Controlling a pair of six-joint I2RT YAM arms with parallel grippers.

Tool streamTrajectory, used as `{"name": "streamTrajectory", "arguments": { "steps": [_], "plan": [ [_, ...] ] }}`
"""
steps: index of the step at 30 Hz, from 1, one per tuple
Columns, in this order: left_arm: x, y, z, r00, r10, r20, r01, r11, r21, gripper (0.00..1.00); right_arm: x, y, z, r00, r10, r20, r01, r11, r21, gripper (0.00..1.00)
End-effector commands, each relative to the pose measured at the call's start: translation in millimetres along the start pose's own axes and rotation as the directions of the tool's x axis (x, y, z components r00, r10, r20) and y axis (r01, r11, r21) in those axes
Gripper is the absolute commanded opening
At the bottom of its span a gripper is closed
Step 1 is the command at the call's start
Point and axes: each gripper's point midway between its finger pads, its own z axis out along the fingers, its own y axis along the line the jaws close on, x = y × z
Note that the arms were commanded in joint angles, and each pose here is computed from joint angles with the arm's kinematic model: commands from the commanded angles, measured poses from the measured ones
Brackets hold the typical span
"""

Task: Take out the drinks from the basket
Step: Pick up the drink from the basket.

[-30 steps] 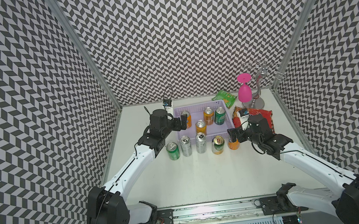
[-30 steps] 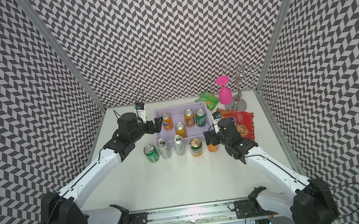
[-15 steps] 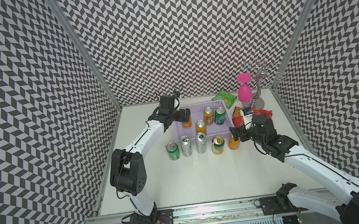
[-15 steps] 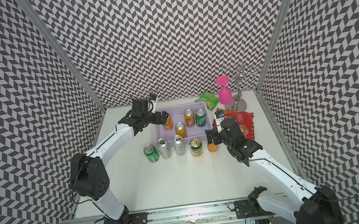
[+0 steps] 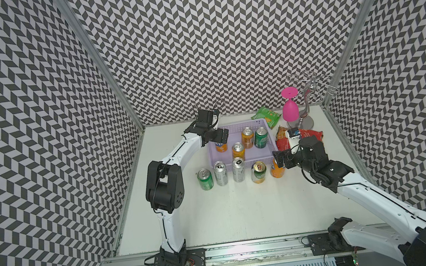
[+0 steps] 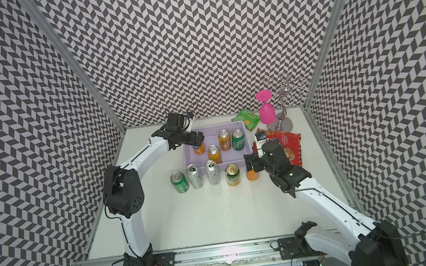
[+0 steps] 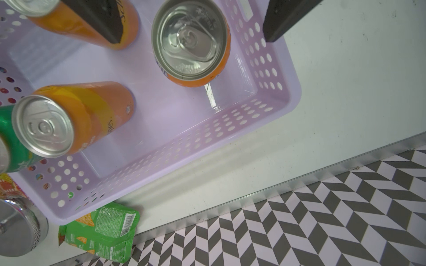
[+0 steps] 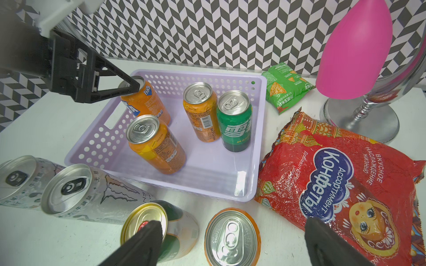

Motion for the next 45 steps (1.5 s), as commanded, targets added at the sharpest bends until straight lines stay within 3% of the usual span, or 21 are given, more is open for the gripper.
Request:
{"name": "streamTrajectory", "arguments": {
  "steps": [1,12,25,34,45],
  "plan": [
    [0.9,2.8,7.5,0.999,0.018,-0.028,-0.018,1.000,-0.010,0.99,-11.9,-2.5,-2.8,0.998,0.004,0.059,-0.004,1.000,0.007,1.00],
    [14.8,4.4,34.8,0.995,0.026,-0.092,-0.028,0.999,-0.018,0.96,-10.1,-3.9,-1.7,0.998,0.000,0.056,0.000,1.000,0.012,1.00],
    [24.3,0.1,42.2,0.991,0.014,-0.132,-0.014,1.000,0.003,0.65,-9.9,-4.2,-2.4,0.998,0.003,0.061,-0.004,1.000,0.012,1.00],
    [5.7,-3.6,20.9,0.997,0.015,-0.079,-0.015,1.000,0.004,0.58,-9.3,-5.6,-2.3,0.998,0.000,0.062,-0.001,1.000,0.018,1.00],
    [-30.3,-16.4,-46.1,0.997,0.031,0.071,-0.031,1.000,-0.002,0.56,-10.0,-6.4,-2.4,0.998,0.000,0.065,-0.001,1.000,0.022,1.00]
  ]
}}
